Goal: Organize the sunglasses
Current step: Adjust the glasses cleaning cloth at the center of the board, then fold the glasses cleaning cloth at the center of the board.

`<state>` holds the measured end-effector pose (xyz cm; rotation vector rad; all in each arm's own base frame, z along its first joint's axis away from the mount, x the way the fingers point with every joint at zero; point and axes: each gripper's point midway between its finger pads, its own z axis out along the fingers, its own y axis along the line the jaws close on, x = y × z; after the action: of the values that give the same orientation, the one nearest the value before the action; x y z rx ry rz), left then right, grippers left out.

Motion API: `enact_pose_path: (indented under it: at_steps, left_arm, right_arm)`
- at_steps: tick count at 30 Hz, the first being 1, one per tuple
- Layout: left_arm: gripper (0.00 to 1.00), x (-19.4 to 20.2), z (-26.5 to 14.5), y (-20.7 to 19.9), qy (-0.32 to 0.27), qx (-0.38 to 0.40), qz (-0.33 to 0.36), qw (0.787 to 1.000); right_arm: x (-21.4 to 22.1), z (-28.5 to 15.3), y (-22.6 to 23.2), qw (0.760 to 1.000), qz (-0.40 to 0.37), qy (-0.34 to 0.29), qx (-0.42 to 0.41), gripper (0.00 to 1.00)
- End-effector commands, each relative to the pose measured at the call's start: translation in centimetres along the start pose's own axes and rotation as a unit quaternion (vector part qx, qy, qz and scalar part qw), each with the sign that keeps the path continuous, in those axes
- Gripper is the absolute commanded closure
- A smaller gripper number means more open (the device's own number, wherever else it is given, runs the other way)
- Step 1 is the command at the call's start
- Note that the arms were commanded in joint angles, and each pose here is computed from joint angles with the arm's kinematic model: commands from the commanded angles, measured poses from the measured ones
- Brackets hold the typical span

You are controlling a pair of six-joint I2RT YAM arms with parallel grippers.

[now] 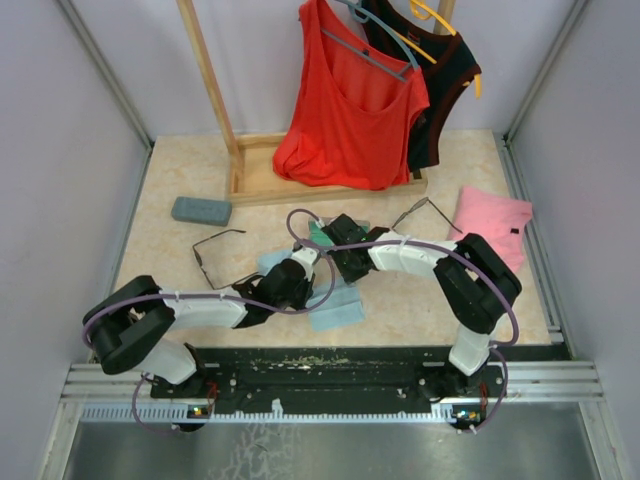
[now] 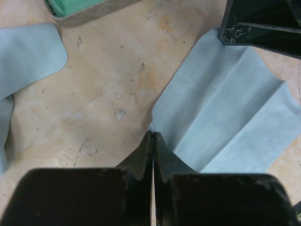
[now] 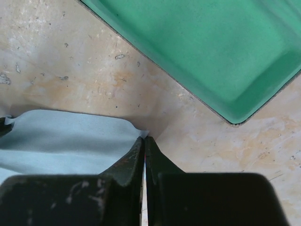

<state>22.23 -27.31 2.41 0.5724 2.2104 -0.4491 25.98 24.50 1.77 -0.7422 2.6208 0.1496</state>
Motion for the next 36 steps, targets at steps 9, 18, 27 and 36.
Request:
enact_pose_path:
  at_steps: [9,18,27,36]
  left_arm:
    - [1.00,-2.6,0.2,-0.7,-0.028,0.013,-0.006,0.999]
    - [1.00,-4.4,0.0,-0.8,-0.044,0.020,-0.004,0.999]
    - [1.00,-6.6,-0.4,-1.0,-0.062,0.028,0.010,0.998]
    - [1.00,-7.7,-1.6,-1.2,-0.074,0.035,0.020,0.996]
  right_arm:
    - [0.4,-0.6,2.2,0.996,0.044,-0.035,-0.063,1.00]
    - [-1.9,-3.7,1.2,0.989,0.072,-0.119,-0.049,1.00]
    - [-2.2,-5.9,0.5,0.983,0.093,-0.155,-0.044,1.00]
    - [-1.5,-8.1,-0.2,0.978,0.108,-0.172,-0.039,1.00]
